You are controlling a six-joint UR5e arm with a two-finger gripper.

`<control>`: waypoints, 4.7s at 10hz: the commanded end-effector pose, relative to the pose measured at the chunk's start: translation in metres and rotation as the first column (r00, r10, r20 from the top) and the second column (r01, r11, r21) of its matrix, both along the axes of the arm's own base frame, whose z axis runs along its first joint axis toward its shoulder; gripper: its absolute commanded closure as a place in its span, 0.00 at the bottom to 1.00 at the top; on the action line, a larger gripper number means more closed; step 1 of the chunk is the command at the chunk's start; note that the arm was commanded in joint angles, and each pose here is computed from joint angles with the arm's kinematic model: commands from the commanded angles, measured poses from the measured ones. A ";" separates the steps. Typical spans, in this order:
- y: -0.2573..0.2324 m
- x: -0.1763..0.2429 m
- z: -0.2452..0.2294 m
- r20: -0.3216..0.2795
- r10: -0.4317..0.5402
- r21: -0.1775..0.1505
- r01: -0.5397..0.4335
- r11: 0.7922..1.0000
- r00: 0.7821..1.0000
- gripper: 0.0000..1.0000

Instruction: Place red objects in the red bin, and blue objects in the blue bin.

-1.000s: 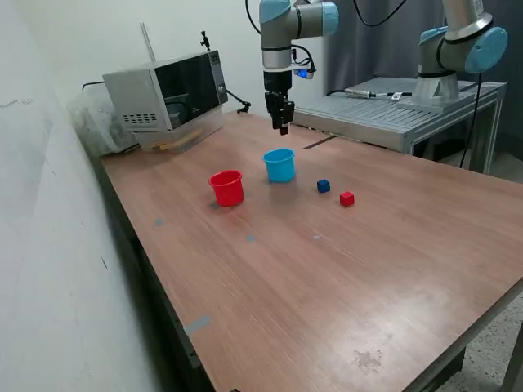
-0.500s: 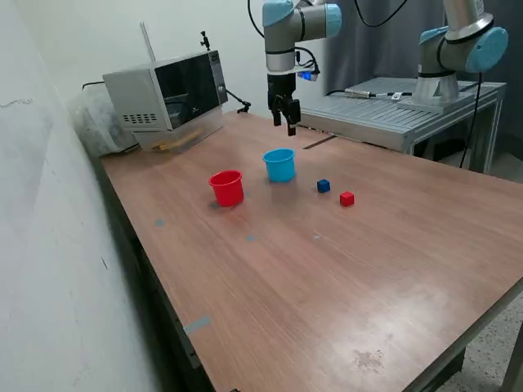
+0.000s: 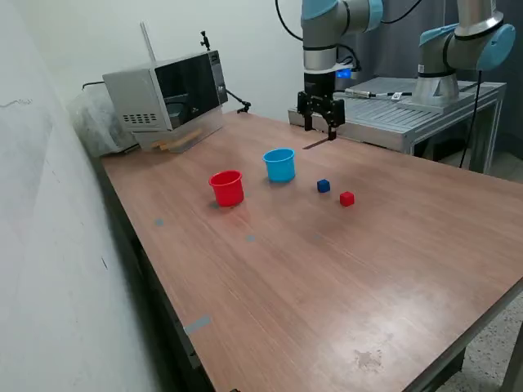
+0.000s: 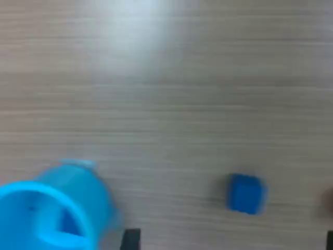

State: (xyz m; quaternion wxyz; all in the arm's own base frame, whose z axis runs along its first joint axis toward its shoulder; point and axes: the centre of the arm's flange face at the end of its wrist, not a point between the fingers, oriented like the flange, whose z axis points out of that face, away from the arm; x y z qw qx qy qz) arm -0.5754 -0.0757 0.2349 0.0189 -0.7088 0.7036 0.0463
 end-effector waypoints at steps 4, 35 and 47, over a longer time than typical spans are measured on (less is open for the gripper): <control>-0.070 -0.005 -0.006 -0.013 0.033 -0.011 -0.033 0.999 0.999 0.00; -0.121 -0.017 -0.119 0.075 -0.058 0.002 0.058 0.998 0.995 0.00; -0.117 -0.035 -0.108 0.039 -0.095 -0.014 0.096 0.995 0.995 0.00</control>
